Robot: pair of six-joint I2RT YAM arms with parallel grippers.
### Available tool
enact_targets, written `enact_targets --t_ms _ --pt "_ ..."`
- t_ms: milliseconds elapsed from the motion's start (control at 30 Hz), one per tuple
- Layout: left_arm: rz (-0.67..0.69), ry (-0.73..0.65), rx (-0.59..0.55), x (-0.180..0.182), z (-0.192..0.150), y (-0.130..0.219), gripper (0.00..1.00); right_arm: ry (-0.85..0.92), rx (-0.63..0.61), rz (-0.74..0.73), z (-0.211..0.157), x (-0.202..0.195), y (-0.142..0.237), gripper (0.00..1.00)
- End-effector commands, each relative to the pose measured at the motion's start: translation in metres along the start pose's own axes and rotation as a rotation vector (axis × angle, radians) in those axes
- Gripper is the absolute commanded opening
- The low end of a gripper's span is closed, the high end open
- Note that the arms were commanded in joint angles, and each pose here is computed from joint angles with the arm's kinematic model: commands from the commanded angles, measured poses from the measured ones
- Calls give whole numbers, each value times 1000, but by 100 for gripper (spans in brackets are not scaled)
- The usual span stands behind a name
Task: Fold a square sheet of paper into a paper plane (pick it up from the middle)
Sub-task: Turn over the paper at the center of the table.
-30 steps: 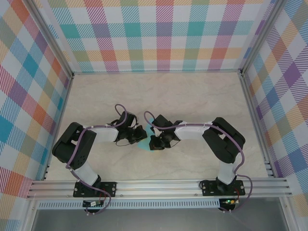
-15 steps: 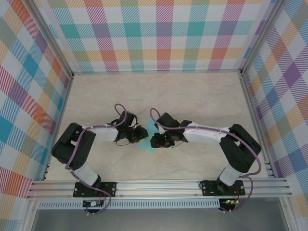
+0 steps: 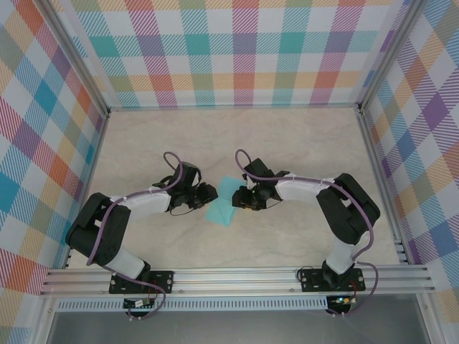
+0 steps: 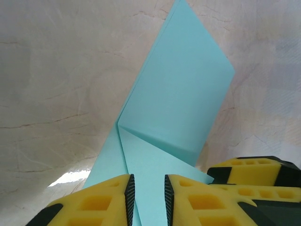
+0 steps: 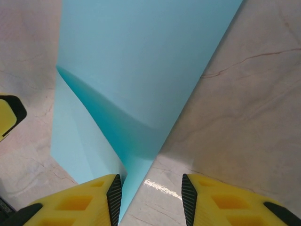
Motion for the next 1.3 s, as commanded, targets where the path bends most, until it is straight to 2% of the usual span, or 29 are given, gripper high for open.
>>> enact_targets --t_ms 0,267,467,567,1267 --pt "-13 21 12 1 -8 2 26 40 38 82 0 23 -2 39" --pt "-49 30 35 -2 -12 -3 27 45 51 115 -1 29 -4 33" --pt "-67 38 55 -3 -15 -8 27 30 55 120 0 29 -7 16" --pt "-83 43 63 -5 -16 -10 28 17 33 97 3 24 -7 11" --pt "-143 33 101 -16 -17 -26 33 -19 3 38 5 6 -8 11"
Point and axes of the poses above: each hand's point on the last joint's axis, 136 mm out from that joint toward the fingers, its own y axis back along the fingers, its own x axis along the line the jaws close on, z = x × y, the point moved 1 cm from there along y, back along the fingers, and after that the axes turned 15 degrees about -y, right-handed, at the moved point
